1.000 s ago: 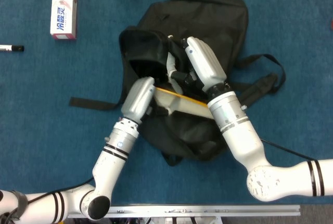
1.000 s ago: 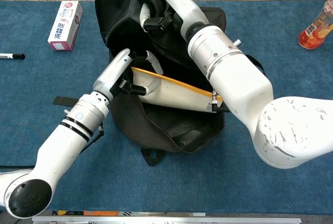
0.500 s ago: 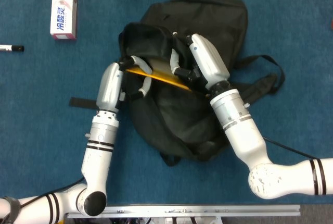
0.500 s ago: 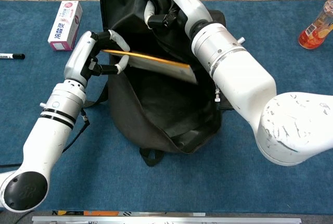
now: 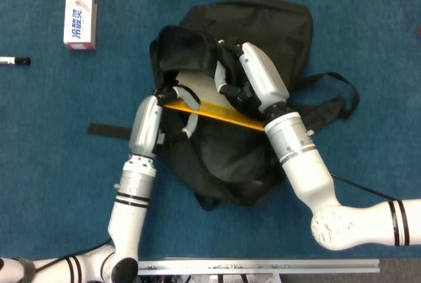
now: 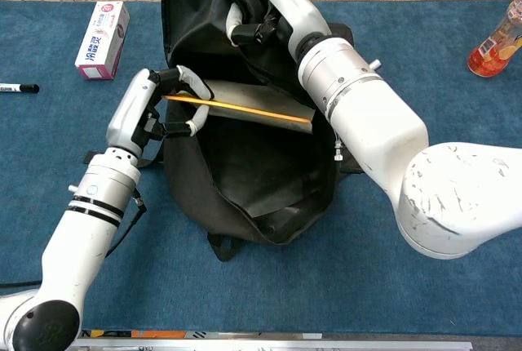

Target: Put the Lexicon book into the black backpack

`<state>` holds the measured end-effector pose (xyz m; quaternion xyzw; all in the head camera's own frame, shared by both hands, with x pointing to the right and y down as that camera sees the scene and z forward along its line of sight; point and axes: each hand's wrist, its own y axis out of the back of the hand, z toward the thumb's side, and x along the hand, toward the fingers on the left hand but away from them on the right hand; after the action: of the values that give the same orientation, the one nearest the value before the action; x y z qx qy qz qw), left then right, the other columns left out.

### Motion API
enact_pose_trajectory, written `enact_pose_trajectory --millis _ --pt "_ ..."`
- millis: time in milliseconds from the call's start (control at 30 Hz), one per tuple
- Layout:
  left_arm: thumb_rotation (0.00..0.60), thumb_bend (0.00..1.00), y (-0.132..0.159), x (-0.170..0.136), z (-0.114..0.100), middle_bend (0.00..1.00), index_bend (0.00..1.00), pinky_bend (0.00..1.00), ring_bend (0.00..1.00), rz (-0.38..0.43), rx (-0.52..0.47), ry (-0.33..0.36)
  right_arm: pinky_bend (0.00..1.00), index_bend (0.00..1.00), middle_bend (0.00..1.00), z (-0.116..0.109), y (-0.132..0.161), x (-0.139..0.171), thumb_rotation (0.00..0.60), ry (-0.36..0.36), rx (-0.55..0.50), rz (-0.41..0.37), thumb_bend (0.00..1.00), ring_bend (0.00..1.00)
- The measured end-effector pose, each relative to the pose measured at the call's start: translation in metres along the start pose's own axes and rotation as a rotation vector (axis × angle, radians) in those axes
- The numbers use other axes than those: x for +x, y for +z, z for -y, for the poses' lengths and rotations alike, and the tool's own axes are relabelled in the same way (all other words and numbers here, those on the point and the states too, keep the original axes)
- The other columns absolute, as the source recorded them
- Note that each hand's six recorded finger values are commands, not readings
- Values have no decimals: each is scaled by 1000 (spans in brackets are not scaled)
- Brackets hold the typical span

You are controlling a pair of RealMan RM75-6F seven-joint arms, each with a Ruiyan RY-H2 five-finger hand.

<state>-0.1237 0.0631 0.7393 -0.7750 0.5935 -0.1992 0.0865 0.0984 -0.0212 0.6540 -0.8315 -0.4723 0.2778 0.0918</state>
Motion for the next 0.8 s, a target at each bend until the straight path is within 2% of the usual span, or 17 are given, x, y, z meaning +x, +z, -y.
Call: enact_pose_trajectory --millis 167,267,367,467,533,633,800 --pt "600 385 -5 -3 13 458 638 190 363 -2 40 -19 815 553 542 1 0 0 600 0 -6 3 721 516" --pt "600 385 -8 -7 18 411 597 189 320 7 82 -49 814 553 542 0 0 -1 600 -2 -11 2 721 517" --pt "600 384 -10 -12 22 291 483 164 211 22 122 -86 815 553 542 1 0 0 600 2 -11 2 721 517" --pt "600 384 -9 -15 23 119 321 125 73 47 170 -117 815 553 542 0 -1 0 600 2 -12 4 721 517" --pt "600 384 -8 -16 23 42 227 102 21 68 206 -130 815 553 542 0 -2 0 600 3 -13 6 720 517" --pt "600 374 -6 -17 23 0 107 85 0 90 256 -145 815 553 542 0 -2 0 600 4 -16 5 720 517" --pt "600 321 -2 -16 22 0 5 44 0 102 304 -148 815 553 542 -1 -2 1 600 6 -19 3 721 521"
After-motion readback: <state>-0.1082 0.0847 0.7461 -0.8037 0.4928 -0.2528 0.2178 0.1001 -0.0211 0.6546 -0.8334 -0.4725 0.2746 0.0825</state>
